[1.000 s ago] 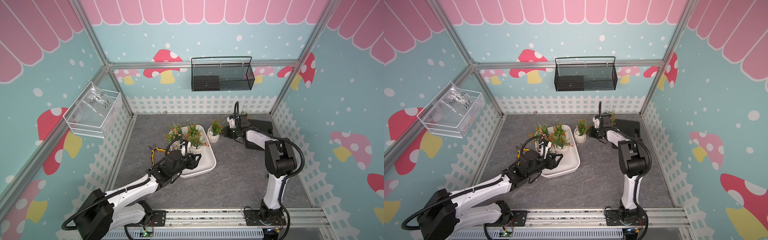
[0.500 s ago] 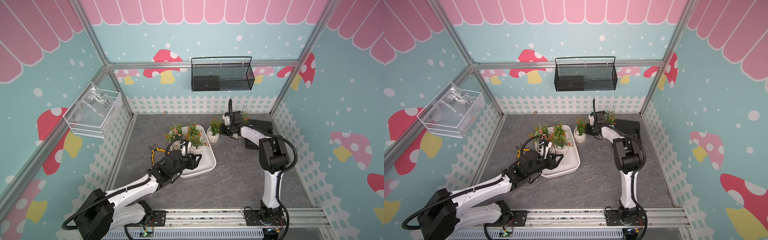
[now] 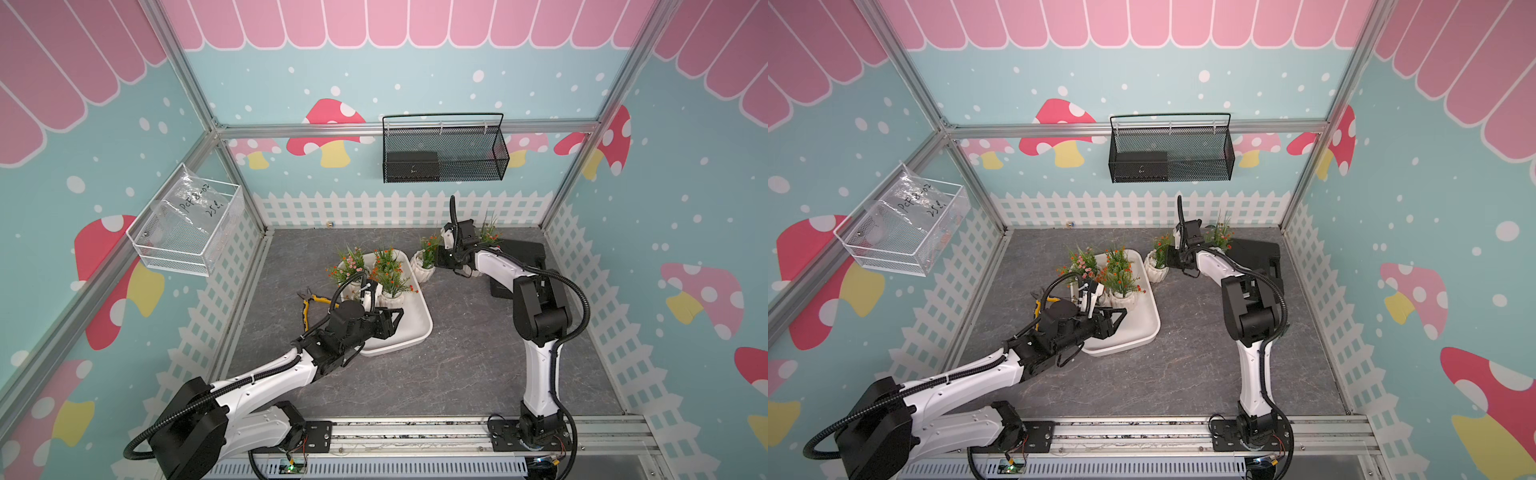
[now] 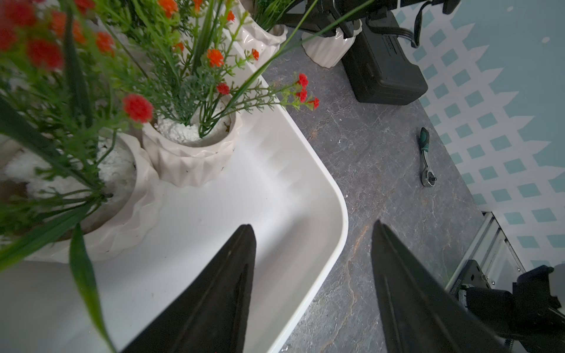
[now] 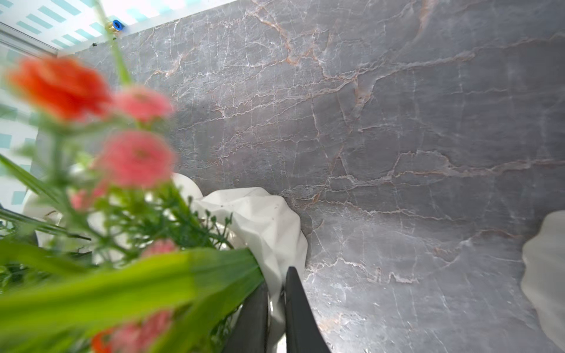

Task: Put the potted gypsophila into the storage box
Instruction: Pick up the baby's breath potted plant from the center of the board.

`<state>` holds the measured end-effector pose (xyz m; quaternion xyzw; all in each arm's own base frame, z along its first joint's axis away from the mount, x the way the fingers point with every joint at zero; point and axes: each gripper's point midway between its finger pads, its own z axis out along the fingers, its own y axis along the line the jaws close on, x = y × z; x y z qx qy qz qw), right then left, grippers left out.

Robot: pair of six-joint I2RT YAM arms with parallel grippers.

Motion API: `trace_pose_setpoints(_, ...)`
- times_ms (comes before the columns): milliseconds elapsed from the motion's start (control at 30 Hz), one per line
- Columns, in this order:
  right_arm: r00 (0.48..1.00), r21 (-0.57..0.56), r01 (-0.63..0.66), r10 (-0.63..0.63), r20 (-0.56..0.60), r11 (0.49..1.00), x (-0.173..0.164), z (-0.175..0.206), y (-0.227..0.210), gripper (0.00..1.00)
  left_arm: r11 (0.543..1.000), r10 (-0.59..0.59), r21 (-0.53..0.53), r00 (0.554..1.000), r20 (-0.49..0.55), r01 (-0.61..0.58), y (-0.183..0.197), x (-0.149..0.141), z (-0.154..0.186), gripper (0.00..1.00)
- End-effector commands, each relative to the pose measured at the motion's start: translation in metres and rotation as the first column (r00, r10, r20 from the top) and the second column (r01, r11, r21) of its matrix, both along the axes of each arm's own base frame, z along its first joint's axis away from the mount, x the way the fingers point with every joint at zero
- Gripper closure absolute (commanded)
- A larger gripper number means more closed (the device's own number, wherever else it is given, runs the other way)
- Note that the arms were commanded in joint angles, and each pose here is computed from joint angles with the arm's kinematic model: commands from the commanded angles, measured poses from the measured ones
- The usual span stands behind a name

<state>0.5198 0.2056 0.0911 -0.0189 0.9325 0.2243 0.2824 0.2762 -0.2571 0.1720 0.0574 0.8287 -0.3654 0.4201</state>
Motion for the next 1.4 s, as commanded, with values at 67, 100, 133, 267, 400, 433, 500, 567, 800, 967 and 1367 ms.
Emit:
trace_pose_setpoints(67,1.000,-0.008,0.006,-0.006,0.006,1.000,-0.016,0.026,-0.002,0.96,1.000,0.015,-0.002,0.999,0.049,-0.015,0.000,0.004,0.015,0.38)
trace_pose_setpoints(100,1.000,-0.006,0.009,-0.009,0.017,1.000,-0.018,0.032,-0.003,0.96,1.000,0.015,0.000,0.999,0.049,-0.015,0.000,0.004,0.014,0.38)
trace_pose_setpoints(133,1.000,-0.004,0.012,-0.012,0.026,1.000,-0.020,0.039,-0.005,0.97,1.000,0.015,0.001,0.999,0.049,-0.015,0.000,0.004,0.014,0.38)
trace_pose_setpoints(267,0.998,-0.002,0.023,-0.023,0.061,1.000,-0.030,0.060,-0.010,0.99,1.000,0.013,0.009,0.999,0.052,-0.013,-0.001,0.004,0.014,0.38)
trace_pose_setpoints(400,0.995,0.003,0.040,-0.040,0.097,0.999,-0.044,0.083,-0.018,1.00,0.999,0.014,0.029,0.998,0.058,-0.016,-0.001,0.003,0.015,0.38)
trace_pose_setpoints(433,0.994,0.003,0.043,-0.043,0.102,0.999,-0.049,0.087,-0.020,1.00,0.999,0.016,0.036,0.998,0.059,-0.018,-0.001,0.003,0.015,0.38)
trace_pose_setpoints(500,0.992,0.002,0.049,-0.049,0.112,0.999,-0.058,0.095,-0.024,1.00,0.999,0.014,0.042,0.998,0.066,-0.017,-0.001,0.003,0.017,0.38)
trace_pose_setpoints(567,0.991,0.009,0.053,-0.054,0.125,0.999,-0.066,0.104,-0.027,1.00,0.999,0.007,0.042,0.997,0.078,-0.011,-0.003,0.001,0.019,0.38)
trace_pose_setpoints(800,0.988,0.020,0.041,-0.044,0.150,0.999,-0.105,0.127,-0.037,1.00,0.998,0.010,0.059,0.997,0.072,-0.014,-0.001,-0.001,0.025,0.38)
trace_pose_setpoints(967,0.989,-0.001,0.005,-0.005,0.150,1.000,-0.135,0.131,-0.038,1.00,0.997,-0.023,0.079,0.999,0.044,0.020,-0.005,-0.005,0.034,0.38)
trace_pose_setpoints(1367,0.983,-0.037,-0.131,0.134,0.123,0.991,-0.193,0.124,-0.015,1.00,0.995,-0.057,0.071,0.990,-0.129,0.067,-0.004,-0.027,0.038,0.38)
